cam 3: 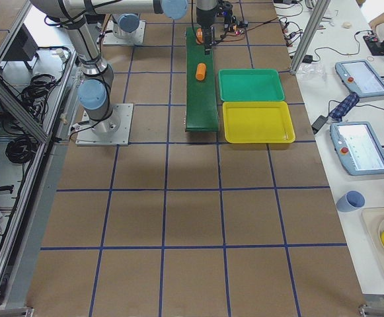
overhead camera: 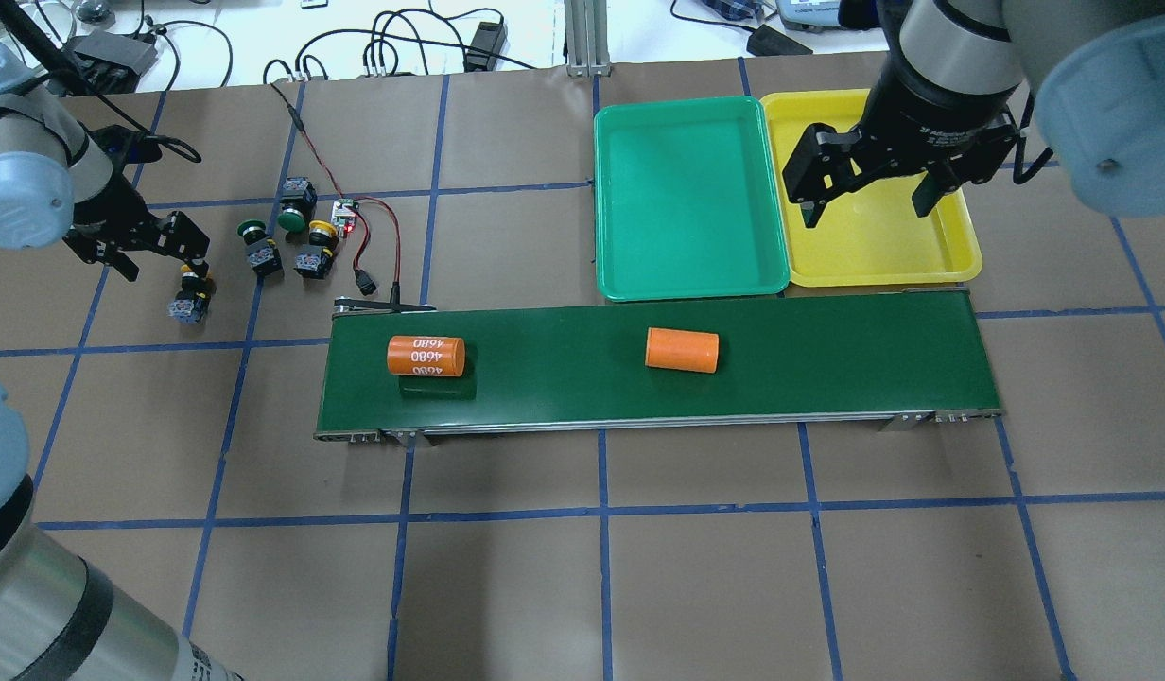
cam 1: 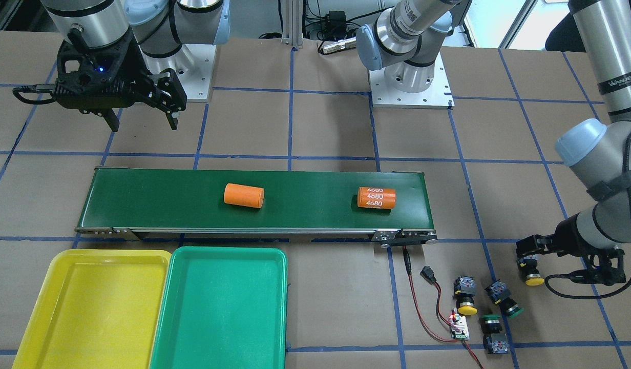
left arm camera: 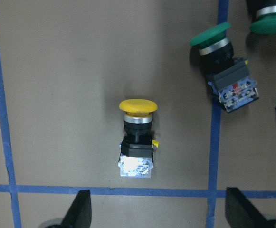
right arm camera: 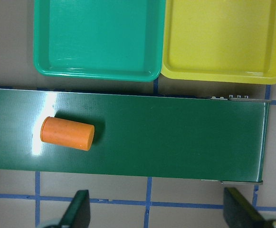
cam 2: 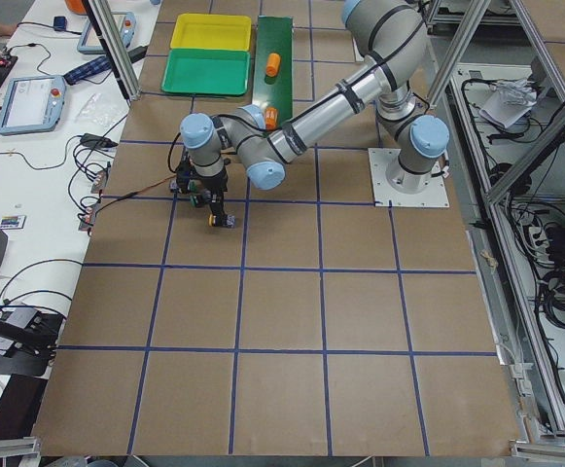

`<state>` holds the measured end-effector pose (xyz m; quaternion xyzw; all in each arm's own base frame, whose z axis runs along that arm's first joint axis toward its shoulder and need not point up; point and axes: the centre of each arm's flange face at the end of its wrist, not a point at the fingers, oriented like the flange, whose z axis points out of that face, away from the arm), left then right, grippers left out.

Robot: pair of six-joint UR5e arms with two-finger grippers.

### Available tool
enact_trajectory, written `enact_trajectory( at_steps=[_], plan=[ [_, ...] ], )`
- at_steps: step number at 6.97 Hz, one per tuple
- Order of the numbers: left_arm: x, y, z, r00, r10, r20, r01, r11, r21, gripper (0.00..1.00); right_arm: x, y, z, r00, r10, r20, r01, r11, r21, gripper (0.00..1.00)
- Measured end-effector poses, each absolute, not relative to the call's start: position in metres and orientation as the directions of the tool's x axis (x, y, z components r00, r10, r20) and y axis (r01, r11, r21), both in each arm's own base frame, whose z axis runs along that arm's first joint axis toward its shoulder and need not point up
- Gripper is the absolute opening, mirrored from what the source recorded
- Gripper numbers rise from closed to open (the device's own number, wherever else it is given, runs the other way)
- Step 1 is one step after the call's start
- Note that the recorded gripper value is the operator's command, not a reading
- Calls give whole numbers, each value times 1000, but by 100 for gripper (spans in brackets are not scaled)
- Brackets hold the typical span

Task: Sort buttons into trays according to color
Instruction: 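Lower the left gripper and grasp the yellow push button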

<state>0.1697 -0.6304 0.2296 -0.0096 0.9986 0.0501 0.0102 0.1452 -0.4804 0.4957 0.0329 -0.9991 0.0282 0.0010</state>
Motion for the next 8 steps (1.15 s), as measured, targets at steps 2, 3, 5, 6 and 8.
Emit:
enact_trajectory(
  at_steps=[2, 3, 5, 6, 8],
  plan=[
    [171, -627, 188, -998, -44, -45, -50, 989, 136, 100, 145, -480, 496, -998, -66, 4, -66, 996, -56, 100],
    [172, -627, 181, -997, -46, -63, -55, 988, 146, 100, 145, -480, 496, -998, -66, 4, -66, 996, -56, 100],
    [173, -630, 182, -997, -5, -71, -15, 988, 151, 29, 145, -480, 496, -998, -66, 4, -66, 996, -56, 100],
    [175, -630, 183, -997, 28, -69, 17, 988, 151, 0, 145, -480, 496, -998, -66, 4, -66, 996, -56, 100],
    [177, -630, 184, -997, 50, -66, 39, 988, 151, 0, 145, -480, 496, -998, -66, 4, -66, 996, -56, 100]
  ],
)
